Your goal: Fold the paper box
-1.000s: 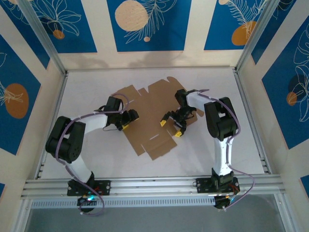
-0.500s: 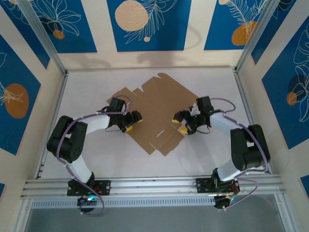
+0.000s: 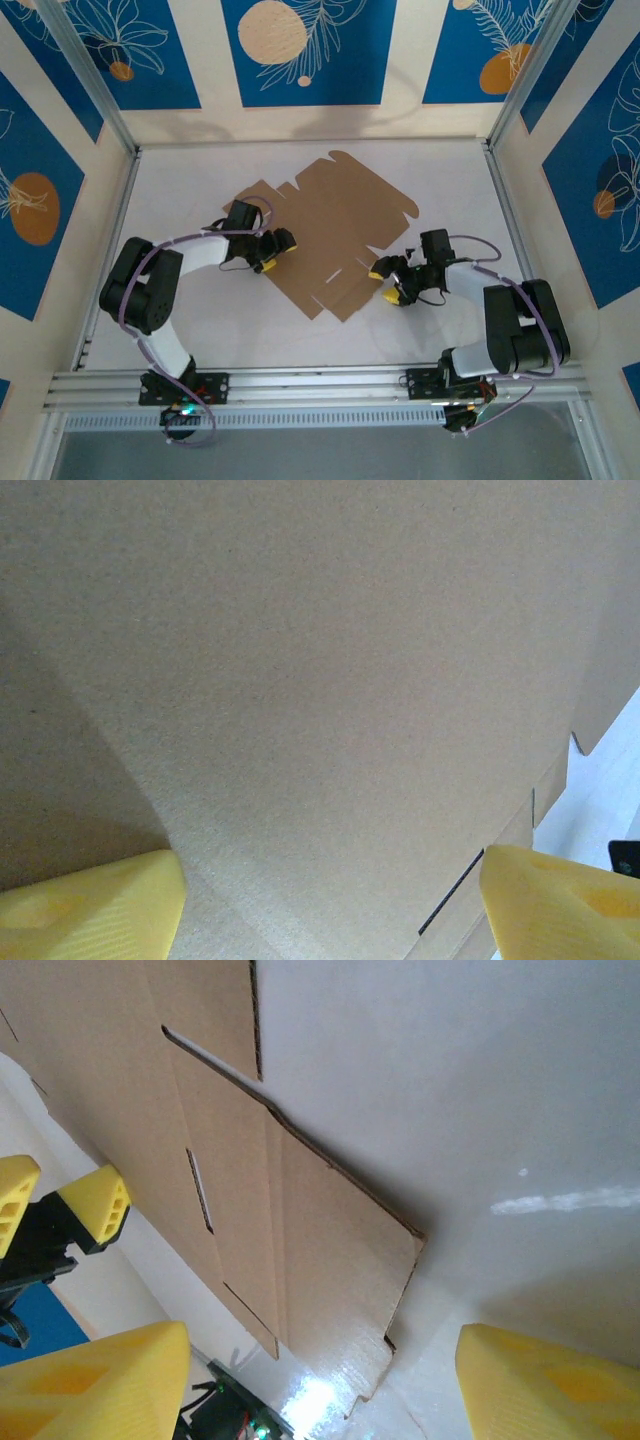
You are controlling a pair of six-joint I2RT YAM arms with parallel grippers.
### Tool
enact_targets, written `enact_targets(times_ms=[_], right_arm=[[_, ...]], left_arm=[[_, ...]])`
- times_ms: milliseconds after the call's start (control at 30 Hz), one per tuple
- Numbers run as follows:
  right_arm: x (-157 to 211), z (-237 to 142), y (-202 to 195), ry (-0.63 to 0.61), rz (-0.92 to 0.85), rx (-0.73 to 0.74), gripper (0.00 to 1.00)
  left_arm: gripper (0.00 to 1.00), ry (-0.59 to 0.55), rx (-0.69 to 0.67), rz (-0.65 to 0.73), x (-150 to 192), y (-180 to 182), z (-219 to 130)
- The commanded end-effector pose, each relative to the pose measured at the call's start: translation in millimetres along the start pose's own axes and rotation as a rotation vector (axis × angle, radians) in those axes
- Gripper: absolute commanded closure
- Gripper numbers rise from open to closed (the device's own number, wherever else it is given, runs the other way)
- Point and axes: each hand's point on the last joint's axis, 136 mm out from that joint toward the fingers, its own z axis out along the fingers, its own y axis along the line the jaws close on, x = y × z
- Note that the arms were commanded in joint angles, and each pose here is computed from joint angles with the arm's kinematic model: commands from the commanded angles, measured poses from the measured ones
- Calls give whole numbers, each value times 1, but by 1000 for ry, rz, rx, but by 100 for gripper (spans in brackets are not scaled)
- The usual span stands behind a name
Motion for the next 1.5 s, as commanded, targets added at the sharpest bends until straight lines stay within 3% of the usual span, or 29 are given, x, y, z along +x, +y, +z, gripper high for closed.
enact_targets(times_ms=[0, 333, 500, 733, 900, 1200, 1333, 1467], right_arm=[[-2, 10, 4, 14, -17, -49, 30], [-1, 34, 17, 26, -107, -46, 40], [4, 36, 10, -12, -191, 105, 40], [5, 34, 16, -71, -164, -3, 42], [4, 32, 25, -107, -160, -74, 52], [6, 25, 29, -135, -155, -114, 81], [7, 19, 31, -154, -131, -131, 86], [8, 6, 43, -173, -86, -173, 88]], left_arm=[[20, 96, -147, -65, 30, 47, 16], [20, 101, -131, -68, 34, 45, 13], [20, 98, -124, -65, 34, 43, 11], [20, 99, -119, -69, 35, 43, 11], [20, 97, -114, -74, 34, 43, 12], [20, 94, -97, -89, 34, 38, 10], [20, 81, -58, -118, 30, 27, -3], [16, 21, 19, -152, 16, 1, -38]])
